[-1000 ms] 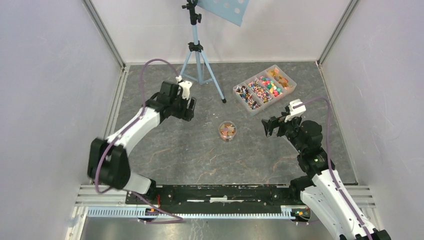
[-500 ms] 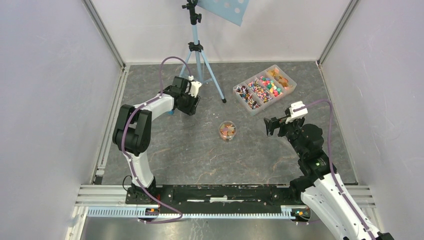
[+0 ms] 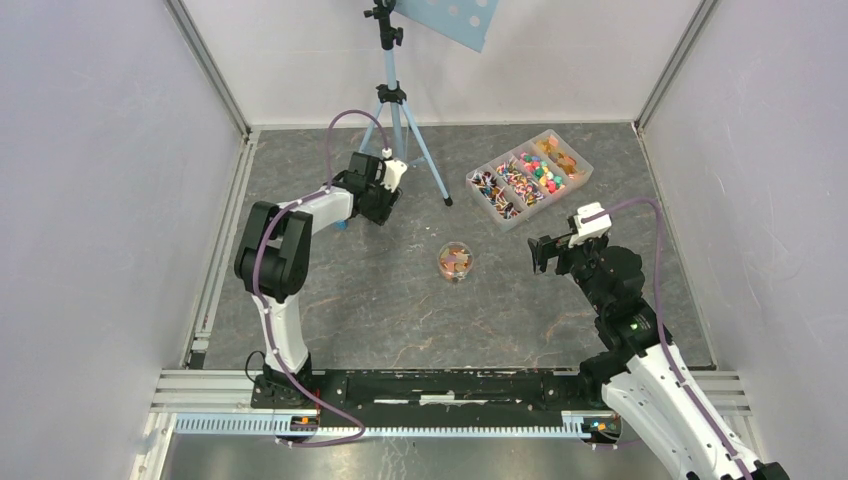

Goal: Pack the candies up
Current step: Pick up the bottle lid at the center of the board.

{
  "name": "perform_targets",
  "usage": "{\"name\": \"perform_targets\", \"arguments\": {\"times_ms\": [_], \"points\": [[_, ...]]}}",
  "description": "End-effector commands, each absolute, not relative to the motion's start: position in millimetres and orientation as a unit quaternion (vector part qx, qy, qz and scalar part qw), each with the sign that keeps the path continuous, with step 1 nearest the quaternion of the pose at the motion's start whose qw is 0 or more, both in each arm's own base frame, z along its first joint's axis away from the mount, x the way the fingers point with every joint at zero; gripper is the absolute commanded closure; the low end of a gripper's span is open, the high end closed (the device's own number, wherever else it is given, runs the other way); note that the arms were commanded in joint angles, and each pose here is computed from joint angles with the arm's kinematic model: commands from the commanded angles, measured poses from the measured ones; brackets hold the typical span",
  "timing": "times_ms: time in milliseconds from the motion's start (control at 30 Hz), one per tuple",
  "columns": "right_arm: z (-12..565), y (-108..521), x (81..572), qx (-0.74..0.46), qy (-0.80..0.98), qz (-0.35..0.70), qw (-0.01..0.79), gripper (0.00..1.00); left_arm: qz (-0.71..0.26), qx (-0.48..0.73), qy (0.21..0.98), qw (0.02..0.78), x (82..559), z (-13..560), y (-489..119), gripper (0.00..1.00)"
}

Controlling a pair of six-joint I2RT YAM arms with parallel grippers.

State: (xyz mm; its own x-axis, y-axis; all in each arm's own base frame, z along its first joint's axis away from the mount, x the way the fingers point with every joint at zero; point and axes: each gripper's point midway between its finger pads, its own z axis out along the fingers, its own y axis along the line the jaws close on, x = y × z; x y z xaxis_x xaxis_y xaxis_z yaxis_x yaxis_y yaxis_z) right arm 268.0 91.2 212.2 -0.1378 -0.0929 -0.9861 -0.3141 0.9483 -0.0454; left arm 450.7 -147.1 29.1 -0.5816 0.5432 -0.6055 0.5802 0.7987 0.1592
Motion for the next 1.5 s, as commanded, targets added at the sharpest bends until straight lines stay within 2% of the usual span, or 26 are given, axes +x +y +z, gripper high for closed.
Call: {"name": "perform_targets", "arguments": {"times_ms": [0,67,167,233,300,400,600,967,1200,1333,1467], "points": [[222,91,270,-0.137,0.739,0.083,0.654,0.02,0.008,0.34,0.868,0.361,476,38,-143,0.41],[222,92,270,-0.138,0.739,0.084,0.655,0.02,0.008,0.342,0.869,0.357,477,36,-144,0.43],[222,92,270,-0.139,0.739,0.085,0.654,0.02,-0.011,0.345,0.871,0.35,471,35,-149,0.54],[220,92,270,-0.147,0.739,0.077,0.653,0.02,-0.025,0.344,0.872,0.348,466,34,-152,0.62],[219,92,270,-0.149,0.739,0.077,0.653,0.02,-0.035,0.347,0.87,0.348,462,37,-156,0.75],[219,93,269,-0.149,0.739,0.08,0.652,0.02,-0.046,0.343,0.87,0.35,458,46,-160,0.87],[218,101,268,-0.158,0.726,0.101,0.661,0.02,-0.084,0.331,0.869,0.358,446,71,-169,0.97],[219,156,251,-0.24,0.685,0.233,0.647,0.02,-0.235,0.263,0.848,0.395,403,143,-206,0.98],[246,194,224,-0.279,0.58,0.356,0.678,0.03,-0.395,0.242,0.783,0.415,345,219,-238,0.98],[249,208,211,-0.31,0.527,0.357,0.706,0.03,-0.488,0.198,0.736,0.425,302,261,-245,0.98],[246,216,207,-0.347,0.485,0.316,0.738,0.02,-0.571,0.16,0.696,0.405,252,272,-244,0.98]]}}
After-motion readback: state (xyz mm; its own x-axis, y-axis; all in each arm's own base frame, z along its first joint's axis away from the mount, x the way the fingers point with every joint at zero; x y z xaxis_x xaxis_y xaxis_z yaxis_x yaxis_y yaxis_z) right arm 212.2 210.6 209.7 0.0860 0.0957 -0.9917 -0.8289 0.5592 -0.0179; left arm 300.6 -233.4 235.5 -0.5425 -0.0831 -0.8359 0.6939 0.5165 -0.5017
